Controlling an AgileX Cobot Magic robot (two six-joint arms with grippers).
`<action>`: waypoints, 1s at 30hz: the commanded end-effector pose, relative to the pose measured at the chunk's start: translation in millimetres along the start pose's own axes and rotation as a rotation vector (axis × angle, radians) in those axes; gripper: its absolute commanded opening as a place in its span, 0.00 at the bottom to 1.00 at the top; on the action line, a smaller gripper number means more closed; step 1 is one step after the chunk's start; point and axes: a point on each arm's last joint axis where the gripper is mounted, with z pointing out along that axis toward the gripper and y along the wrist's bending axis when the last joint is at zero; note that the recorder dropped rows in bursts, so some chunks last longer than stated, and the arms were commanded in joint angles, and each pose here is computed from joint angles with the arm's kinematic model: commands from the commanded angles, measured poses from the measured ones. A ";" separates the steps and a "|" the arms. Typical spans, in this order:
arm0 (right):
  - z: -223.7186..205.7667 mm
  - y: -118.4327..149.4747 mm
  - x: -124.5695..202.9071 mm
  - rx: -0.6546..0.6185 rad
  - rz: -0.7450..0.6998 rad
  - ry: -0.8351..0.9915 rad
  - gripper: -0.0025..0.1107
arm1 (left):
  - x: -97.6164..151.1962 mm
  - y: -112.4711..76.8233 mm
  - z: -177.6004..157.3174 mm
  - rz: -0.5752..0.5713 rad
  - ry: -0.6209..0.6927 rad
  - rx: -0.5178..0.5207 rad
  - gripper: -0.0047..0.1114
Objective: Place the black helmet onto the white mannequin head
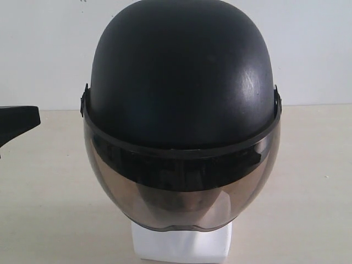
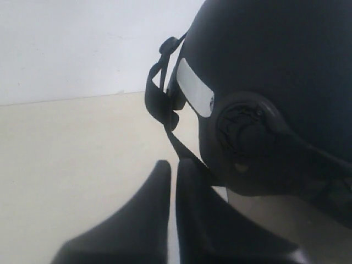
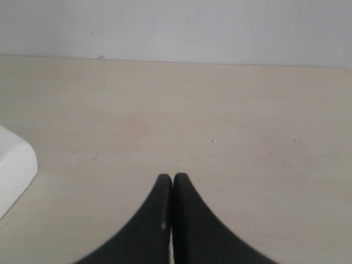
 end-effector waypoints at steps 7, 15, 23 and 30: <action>-0.4 -0.7 -0.8 0.016 0.024 -0.010 0.02 | 0.8 -0.9 -0.8 -0.002 -0.002 0.008 0.08; -0.5 -4.3 -0.5 0.080 0.040 -0.008 0.02 | 0.8 -0.9 -0.8 -0.002 -0.002 0.008 0.08; -0.5 -3.7 -0.3 0.074 0.058 -0.006 0.02 | 0.8 -0.9 -0.8 -0.002 -0.002 0.008 0.08; -0.5 -3.7 -0.3 0.074 0.058 -0.006 0.02 | 0.8 -0.9 -0.8 -0.002 -0.002 0.008 0.08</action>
